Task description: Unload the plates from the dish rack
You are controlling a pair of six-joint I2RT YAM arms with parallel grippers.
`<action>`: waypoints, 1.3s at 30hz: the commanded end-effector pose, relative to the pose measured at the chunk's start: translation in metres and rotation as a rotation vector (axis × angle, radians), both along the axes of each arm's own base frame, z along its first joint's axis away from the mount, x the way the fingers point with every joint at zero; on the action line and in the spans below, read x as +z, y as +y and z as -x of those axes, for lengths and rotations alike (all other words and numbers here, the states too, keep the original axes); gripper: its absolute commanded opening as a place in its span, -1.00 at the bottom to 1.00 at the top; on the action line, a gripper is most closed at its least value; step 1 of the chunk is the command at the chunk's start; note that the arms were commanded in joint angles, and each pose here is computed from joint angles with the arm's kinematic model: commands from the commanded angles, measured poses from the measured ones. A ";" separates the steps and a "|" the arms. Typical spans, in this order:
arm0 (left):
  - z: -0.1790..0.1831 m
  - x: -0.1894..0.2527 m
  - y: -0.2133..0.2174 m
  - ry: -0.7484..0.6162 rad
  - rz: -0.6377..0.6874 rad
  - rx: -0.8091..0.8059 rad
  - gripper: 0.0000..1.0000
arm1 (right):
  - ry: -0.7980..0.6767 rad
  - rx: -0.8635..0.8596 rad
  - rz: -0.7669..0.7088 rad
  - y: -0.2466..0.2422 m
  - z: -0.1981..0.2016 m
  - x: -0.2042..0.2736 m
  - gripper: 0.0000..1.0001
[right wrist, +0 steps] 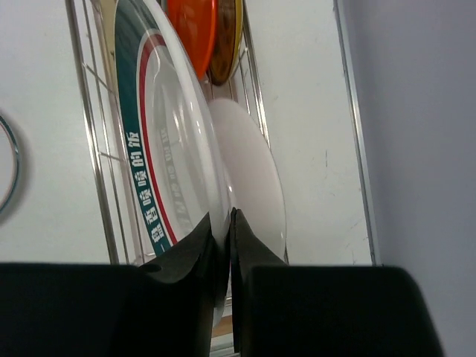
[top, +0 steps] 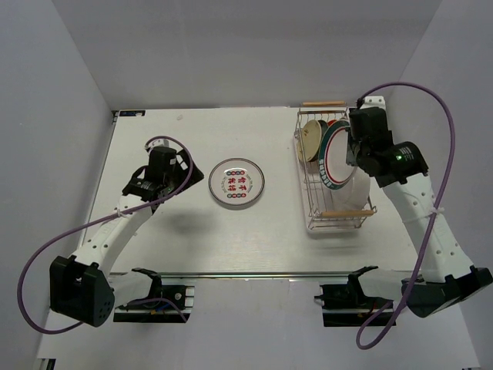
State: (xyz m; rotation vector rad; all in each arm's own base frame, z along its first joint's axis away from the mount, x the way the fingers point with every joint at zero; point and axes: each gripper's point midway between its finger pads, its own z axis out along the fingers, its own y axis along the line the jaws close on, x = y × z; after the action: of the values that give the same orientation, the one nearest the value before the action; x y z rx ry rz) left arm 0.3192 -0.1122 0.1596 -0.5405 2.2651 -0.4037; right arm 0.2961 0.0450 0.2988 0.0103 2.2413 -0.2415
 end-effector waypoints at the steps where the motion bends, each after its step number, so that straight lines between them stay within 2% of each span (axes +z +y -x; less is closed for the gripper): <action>1: 0.001 0.011 0.004 -0.028 -0.005 0.009 0.96 | -0.148 -0.013 -0.021 -0.005 -0.005 0.049 -1.00; 5: 0.001 0.014 0.000 -0.035 0.007 -0.014 0.96 | -0.195 -0.004 -0.037 -0.002 -0.010 0.064 -1.00; 8: -0.001 0.027 -0.012 -0.079 0.030 -0.096 0.96 | -0.249 0.052 -0.085 0.010 -0.015 0.078 -1.00; 11: 0.002 0.043 -0.031 -0.125 0.078 -0.219 0.96 | -0.276 0.179 -0.168 0.037 -0.021 0.083 -1.00; 14: 0.008 0.059 -0.053 -0.177 0.145 -0.354 0.96 | -0.242 0.397 -0.312 0.086 -0.018 0.074 -1.00; 16: 0.016 0.069 -0.070 -0.200 0.206 -0.456 0.96 | -0.201 0.464 -0.377 0.104 -0.018 0.057 -1.00; 17: 0.017 0.074 -0.076 -0.227 0.229 -0.491 0.96 | -0.192 0.570 -0.459 0.127 -0.012 0.058 -1.00; 20: 0.028 0.084 -0.095 -0.254 0.313 -0.612 0.96 | -0.131 0.704 -0.607 0.161 -0.001 0.042 -1.00; 23: 0.038 0.092 -0.109 -0.280 0.384 -0.712 0.96 | -0.034 0.767 -0.723 0.181 0.009 0.018 -1.00; 26: 0.041 0.093 -0.114 -0.278 0.414 -0.747 0.96 | 0.022 0.856 -0.827 0.201 0.020 0.011 -1.00; 31: 0.045 0.084 -0.120 -0.268 0.456 -0.786 0.94 | 0.053 0.895 -0.932 0.214 0.021 0.004 -1.00; 34: 0.045 0.077 -0.120 -0.246 0.462 -0.783 0.68 | 0.084 0.920 -0.975 0.219 0.026 0.001 -1.00; 35: 0.045 0.077 -0.121 -0.247 0.463 -0.786 0.45 | 0.093 0.910 -0.980 0.220 0.026 -0.001 -1.00; 37: 0.045 0.077 -0.122 -0.246 0.473 -0.789 0.15 | 0.094 0.882 -0.977 0.218 0.021 -0.005 -1.00; 38: 0.046 0.077 -0.123 -0.246 0.478 -0.795 -0.15 | 0.097 0.877 -0.980 0.218 0.021 -0.005 -1.00; 39: 0.048 0.078 -0.123 -0.250 0.486 -0.806 -0.27 | 0.105 0.873 -0.981 0.219 0.020 -0.008 -1.00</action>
State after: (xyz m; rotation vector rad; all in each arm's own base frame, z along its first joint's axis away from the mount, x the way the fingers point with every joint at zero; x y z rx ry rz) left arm 0.2759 -0.2323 0.2275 0.1651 2.1034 -1.3166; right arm 0.2752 0.2546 0.2678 -0.4169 2.1237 1.2320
